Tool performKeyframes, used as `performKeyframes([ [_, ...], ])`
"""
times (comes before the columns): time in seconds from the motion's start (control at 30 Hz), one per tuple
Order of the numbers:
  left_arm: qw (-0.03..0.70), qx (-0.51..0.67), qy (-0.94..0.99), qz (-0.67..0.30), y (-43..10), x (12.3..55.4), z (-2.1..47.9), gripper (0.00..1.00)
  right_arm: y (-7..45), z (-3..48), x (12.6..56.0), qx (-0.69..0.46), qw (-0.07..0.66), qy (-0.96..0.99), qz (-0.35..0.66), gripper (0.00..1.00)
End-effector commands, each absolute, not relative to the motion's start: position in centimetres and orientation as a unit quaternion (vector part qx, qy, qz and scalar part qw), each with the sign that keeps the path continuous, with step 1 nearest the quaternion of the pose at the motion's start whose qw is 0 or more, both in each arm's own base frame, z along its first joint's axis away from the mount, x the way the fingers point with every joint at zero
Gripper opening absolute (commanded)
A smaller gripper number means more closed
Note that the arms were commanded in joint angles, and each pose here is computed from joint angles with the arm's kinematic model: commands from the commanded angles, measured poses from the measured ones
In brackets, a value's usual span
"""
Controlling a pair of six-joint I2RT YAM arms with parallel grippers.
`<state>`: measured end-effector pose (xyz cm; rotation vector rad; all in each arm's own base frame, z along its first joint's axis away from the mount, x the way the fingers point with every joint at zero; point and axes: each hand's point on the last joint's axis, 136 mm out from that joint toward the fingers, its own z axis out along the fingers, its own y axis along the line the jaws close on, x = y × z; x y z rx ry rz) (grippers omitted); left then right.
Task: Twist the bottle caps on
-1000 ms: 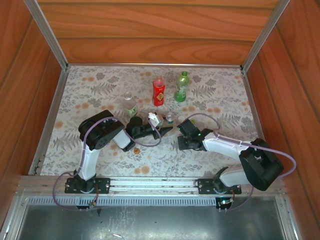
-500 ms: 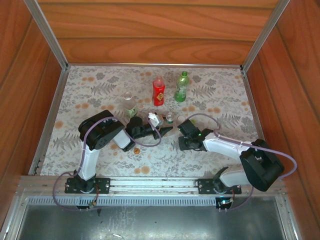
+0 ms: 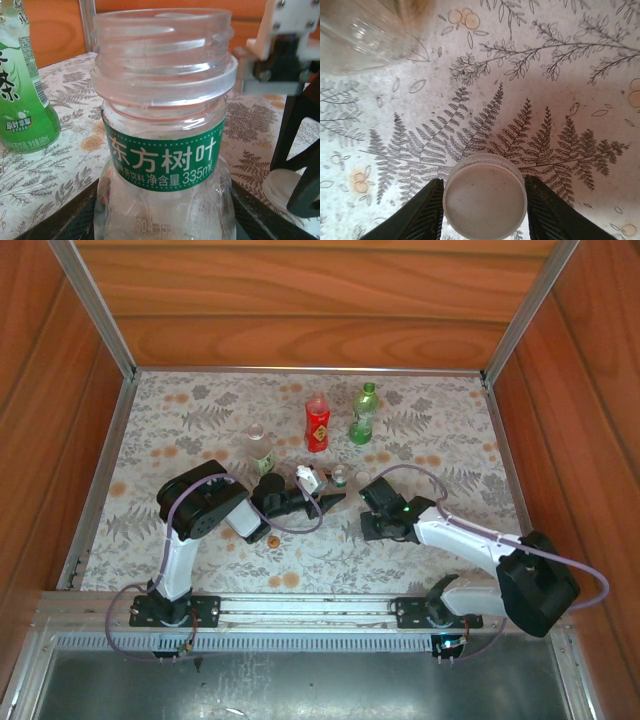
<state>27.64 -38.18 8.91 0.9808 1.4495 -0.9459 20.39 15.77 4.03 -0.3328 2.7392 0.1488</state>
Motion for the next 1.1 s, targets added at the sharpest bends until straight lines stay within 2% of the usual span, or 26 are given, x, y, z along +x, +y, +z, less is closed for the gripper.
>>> performKeyframes([
  [0.0, 0.537, 0.421, 0.611, -0.4, -37.9, 27.1, 8.5, 0.56, 15.5, 5.7, 19.9, -0.132, 0.183, 0.973, 0.046, 0.46],
  [0.67, 0.538, 0.424, 0.612, -0.395, -37.9, 27.2, 8.2, 0.56, 19.6, 17.0, 23.0, -0.215, 0.244, 0.942, 0.086, 0.46],
  [1.07, 0.538, 0.426, 0.61, -0.396, -38.1, 27.1, 8.2, 0.56, 23.7, 19.4, 26.2, -0.267, 0.257, 0.923, 0.104, 0.46],
])
